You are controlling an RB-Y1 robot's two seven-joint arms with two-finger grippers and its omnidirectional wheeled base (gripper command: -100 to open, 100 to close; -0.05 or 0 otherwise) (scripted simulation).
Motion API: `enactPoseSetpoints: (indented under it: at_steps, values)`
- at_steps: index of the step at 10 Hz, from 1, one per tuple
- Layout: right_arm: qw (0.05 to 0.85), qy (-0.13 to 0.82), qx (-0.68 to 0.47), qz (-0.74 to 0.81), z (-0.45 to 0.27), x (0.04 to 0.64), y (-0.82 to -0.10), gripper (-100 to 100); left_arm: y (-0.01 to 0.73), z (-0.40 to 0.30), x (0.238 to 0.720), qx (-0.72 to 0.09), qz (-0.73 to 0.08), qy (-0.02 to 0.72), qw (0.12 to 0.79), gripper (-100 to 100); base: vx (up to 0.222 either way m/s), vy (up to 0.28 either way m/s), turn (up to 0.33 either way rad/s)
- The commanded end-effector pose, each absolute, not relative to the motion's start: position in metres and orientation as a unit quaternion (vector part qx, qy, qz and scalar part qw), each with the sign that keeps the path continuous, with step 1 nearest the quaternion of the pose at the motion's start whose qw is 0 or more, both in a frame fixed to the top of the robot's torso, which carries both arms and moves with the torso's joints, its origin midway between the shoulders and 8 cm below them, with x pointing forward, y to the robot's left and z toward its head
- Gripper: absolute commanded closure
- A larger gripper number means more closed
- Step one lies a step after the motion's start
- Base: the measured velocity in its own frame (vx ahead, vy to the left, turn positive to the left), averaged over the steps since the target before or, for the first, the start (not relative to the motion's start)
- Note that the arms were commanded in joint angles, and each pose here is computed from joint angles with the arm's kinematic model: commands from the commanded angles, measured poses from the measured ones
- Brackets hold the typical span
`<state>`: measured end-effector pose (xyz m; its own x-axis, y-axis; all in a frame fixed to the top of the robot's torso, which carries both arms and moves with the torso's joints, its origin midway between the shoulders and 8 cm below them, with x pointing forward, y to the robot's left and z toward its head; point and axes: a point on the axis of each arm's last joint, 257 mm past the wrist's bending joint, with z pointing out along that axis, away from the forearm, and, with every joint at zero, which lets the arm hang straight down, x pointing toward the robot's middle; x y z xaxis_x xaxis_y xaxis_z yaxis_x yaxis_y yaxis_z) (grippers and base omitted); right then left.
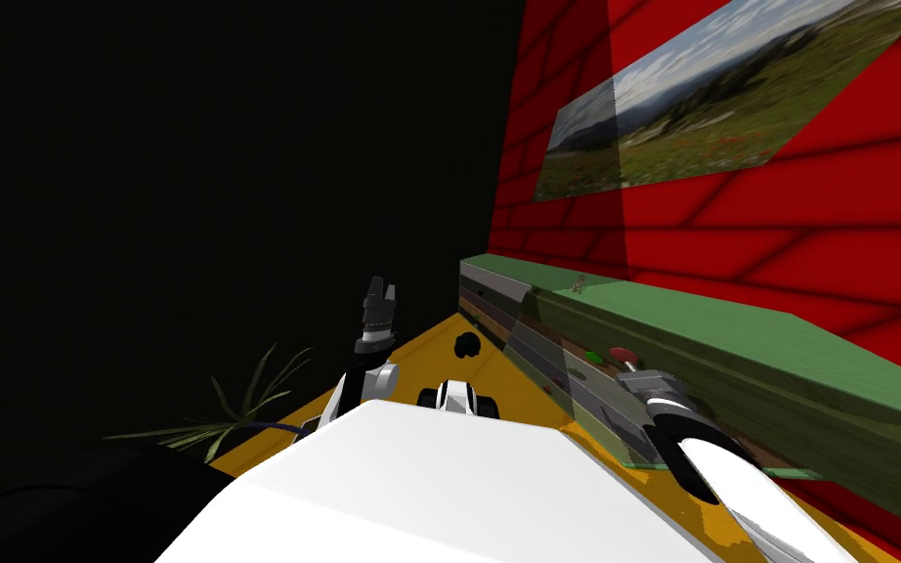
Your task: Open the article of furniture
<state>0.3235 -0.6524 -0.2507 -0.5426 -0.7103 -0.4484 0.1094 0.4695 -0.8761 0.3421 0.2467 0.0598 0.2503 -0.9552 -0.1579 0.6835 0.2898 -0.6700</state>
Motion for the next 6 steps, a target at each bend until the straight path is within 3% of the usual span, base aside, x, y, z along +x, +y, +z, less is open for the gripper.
enactPoseSetpoints:
  at_steps: [1, 2, 3, 6]
  values:
    - [0.428, 0.743, -0.197, -0.475, -0.253, 0.319, -0.661, 100, 0.247, 0.06, 0.342, -0.242, -0.544, 0.28, 0.753, 0, -0.126, 0.174, 0.085]
    - [0.429, 0.742, -0.196, -0.476, -0.252, 0.319, -0.659, 100, 0.247, 0.06, 0.342, -0.242, -0.544, 0.28, 0.753, 0, -0.054, 0.078, 0.005]
    - [0.436, 0.738, -0.187, -0.48, -0.255, 0.326, -0.65, -100, 0.247, 0.06, 0.342, -0.242, -0.544, 0.28, 0.753, 0, -0.048, -0.06, 0.079]
    - [0.441, 0.735, -0.178, -0.484, -0.257, 0.333, -0.643, -100, 0.247, 0.06, 0.342, -0.242, -0.544, 0.281, 0.753, 0, -0.046, -0.118, 0.046]
